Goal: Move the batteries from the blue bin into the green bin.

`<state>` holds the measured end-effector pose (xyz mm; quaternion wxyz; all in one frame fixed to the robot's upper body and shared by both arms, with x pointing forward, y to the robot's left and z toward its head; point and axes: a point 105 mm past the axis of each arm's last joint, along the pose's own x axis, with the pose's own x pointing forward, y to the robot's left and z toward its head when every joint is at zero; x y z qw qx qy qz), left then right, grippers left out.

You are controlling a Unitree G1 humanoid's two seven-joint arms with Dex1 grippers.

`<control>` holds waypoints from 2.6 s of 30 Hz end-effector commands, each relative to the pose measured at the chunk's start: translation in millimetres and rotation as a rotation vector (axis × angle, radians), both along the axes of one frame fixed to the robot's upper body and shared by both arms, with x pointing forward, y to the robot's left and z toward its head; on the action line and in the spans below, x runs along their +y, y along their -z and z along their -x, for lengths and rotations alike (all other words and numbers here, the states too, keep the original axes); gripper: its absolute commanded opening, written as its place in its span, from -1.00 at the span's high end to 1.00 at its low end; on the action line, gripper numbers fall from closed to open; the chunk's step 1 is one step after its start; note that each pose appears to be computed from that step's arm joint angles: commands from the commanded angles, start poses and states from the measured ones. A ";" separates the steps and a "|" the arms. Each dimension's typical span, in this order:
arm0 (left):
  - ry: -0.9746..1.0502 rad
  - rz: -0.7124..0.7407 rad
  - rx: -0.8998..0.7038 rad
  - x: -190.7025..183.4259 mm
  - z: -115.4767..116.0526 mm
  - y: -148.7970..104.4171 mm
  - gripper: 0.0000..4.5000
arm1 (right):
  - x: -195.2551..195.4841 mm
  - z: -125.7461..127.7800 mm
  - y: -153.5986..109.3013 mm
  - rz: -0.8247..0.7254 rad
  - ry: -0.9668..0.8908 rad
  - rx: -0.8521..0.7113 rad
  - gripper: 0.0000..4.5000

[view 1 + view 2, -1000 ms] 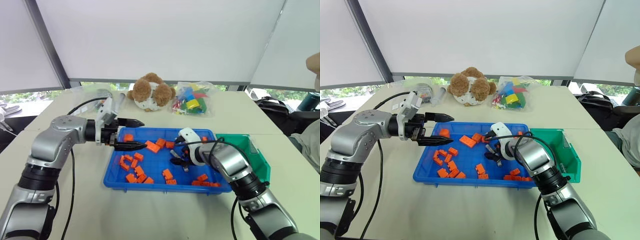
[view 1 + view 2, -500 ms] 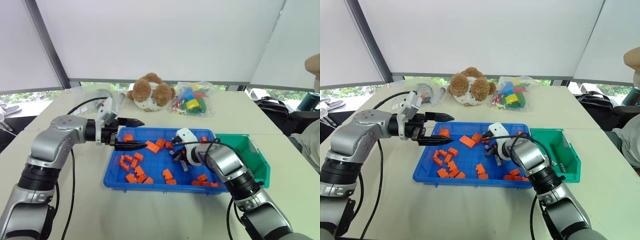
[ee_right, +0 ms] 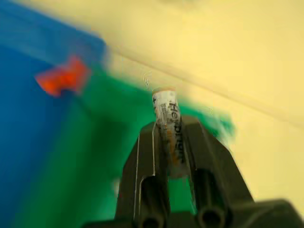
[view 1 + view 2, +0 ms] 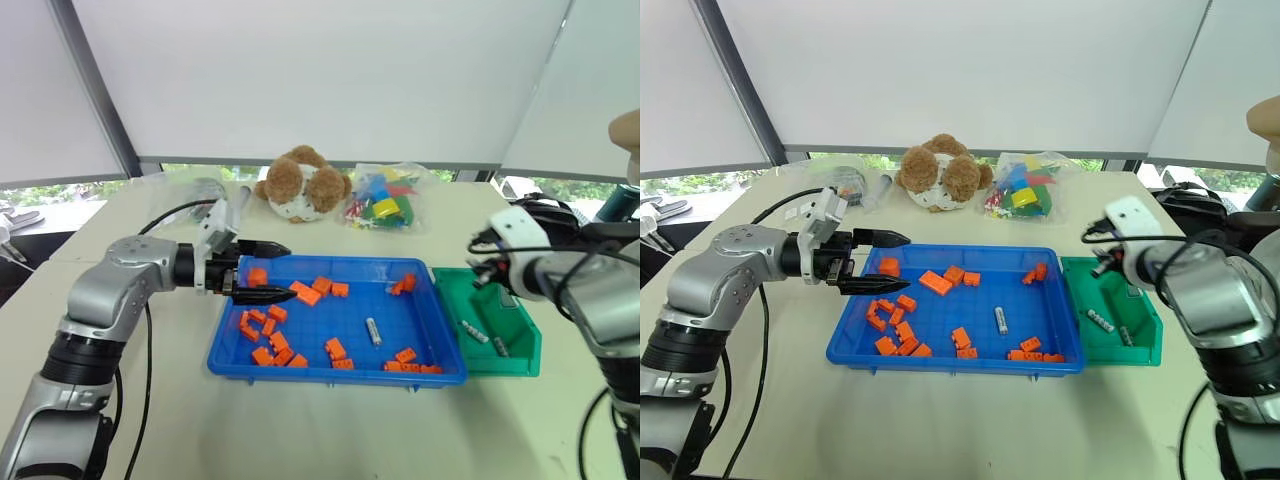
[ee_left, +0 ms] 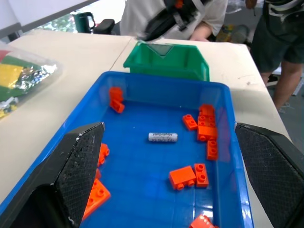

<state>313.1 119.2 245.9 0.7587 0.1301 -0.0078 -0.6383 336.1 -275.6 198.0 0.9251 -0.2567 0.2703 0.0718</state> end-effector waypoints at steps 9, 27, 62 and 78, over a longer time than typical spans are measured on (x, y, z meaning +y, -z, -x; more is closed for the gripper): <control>0.028 0.003 -0.049 -1.5 0.4 -10.9 -1.00 | 5.4 10.7 -13.2 -0.036 -0.078 -0.039 -0.98; 0.017 -0.010 -0.060 0.4 2.3 -14.1 -1.00 | 159.2 7.5 51.1 -0.244 -0.280 0.095 -0.98; 0.000 -0.008 -0.042 0.9 4.8 -9.6 -1.00 | 63.3 1.6 -31.9 -0.213 -0.085 -0.140 0.99; 0.018 -0.008 -0.036 -2.7 6.5 -9.7 -1.00 | 22.7 18.6 -20.8 -0.175 -0.058 -0.092 -0.99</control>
